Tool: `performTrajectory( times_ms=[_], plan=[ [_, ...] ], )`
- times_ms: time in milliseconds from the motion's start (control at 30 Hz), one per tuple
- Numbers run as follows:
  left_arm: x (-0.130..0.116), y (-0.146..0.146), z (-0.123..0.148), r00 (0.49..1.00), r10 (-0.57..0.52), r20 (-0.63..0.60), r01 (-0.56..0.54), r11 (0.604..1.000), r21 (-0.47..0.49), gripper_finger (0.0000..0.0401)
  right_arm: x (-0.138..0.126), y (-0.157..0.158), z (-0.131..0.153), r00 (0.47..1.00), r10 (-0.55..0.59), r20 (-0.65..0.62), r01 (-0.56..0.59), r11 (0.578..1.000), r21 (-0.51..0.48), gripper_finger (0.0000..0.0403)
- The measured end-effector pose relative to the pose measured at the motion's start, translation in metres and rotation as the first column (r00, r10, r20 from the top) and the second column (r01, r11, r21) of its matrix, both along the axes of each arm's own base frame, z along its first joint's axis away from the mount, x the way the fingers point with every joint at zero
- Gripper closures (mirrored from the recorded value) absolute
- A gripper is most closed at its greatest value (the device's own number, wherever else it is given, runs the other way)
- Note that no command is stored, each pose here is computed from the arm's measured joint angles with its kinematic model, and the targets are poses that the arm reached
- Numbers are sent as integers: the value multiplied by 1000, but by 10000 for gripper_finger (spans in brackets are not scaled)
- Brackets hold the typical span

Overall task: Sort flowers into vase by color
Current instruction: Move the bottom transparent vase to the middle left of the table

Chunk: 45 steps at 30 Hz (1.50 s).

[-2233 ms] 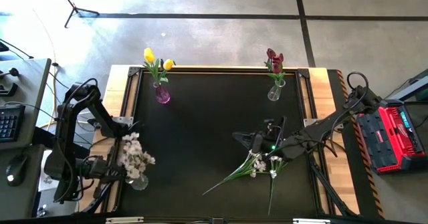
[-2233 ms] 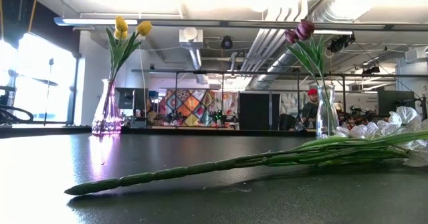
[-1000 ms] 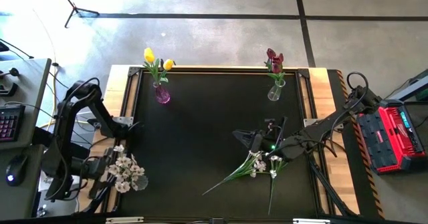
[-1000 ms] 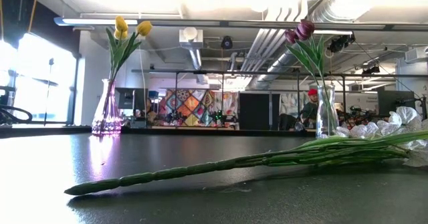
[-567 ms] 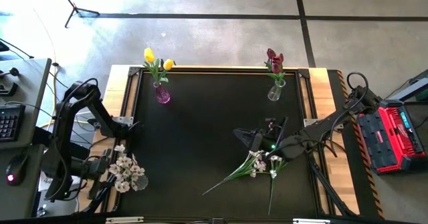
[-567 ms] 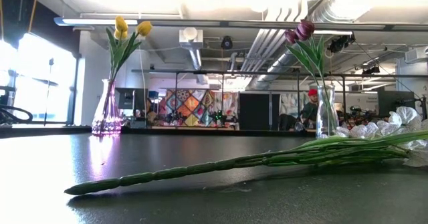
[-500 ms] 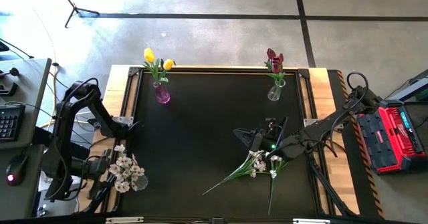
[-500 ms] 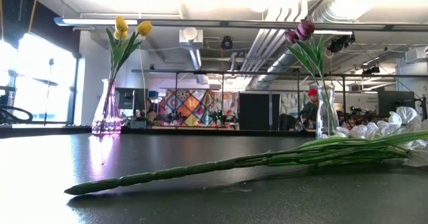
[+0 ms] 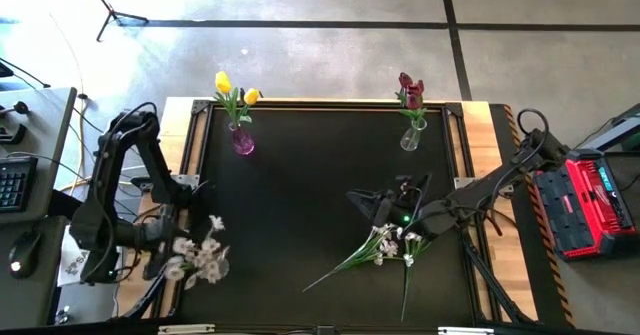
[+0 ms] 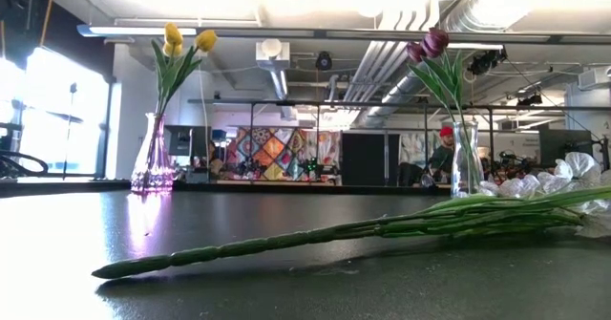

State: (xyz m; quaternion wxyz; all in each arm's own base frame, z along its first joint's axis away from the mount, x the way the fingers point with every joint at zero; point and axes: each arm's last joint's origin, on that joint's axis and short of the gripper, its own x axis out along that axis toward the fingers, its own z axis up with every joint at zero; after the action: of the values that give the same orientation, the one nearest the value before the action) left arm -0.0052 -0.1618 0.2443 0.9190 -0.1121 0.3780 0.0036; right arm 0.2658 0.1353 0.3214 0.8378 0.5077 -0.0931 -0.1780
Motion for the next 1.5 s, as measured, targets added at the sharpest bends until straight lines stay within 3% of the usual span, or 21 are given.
performTrajectory(
  times_ms=[167, 267, 567, 800, 1100, 1500],
  plan=[
    [-2, -5, 0, 993, -103, -53, 104, 994, 25, 160, 4, 3, -5, 1000, 5, -8, -5, 1000, -6, 167],
    [-2, -13, -1, 985, -172, -11, 172, 984, 35, 160, 7, 5, -9, 1000, 17, -15, -17, 1000, -7, 167],
    [16, -11, -5, 995, -15, -94, 19, 999, 50, 160, 10, 6, -11, 1000, 11, 2, -11, 1000, 5, 167],
    [25, -25, -5, 983, -105, -152, 105, 994, -10, 160, 10, 6, -8, 1000, 9, 19, -9, 1000, -6, 167],
    [44, -24, -4, 989, -6, -149, 0, 999, -36, 160, 10, 6, -8, 1000, 3, 9, -2, 999, -32, 167],
    [59, -29, -2, 992, -41, -122, 35, 998, -51, 160, 10, 6, -8, 1000, 20, 5, -20, 999, -40, 167]
  ],
)
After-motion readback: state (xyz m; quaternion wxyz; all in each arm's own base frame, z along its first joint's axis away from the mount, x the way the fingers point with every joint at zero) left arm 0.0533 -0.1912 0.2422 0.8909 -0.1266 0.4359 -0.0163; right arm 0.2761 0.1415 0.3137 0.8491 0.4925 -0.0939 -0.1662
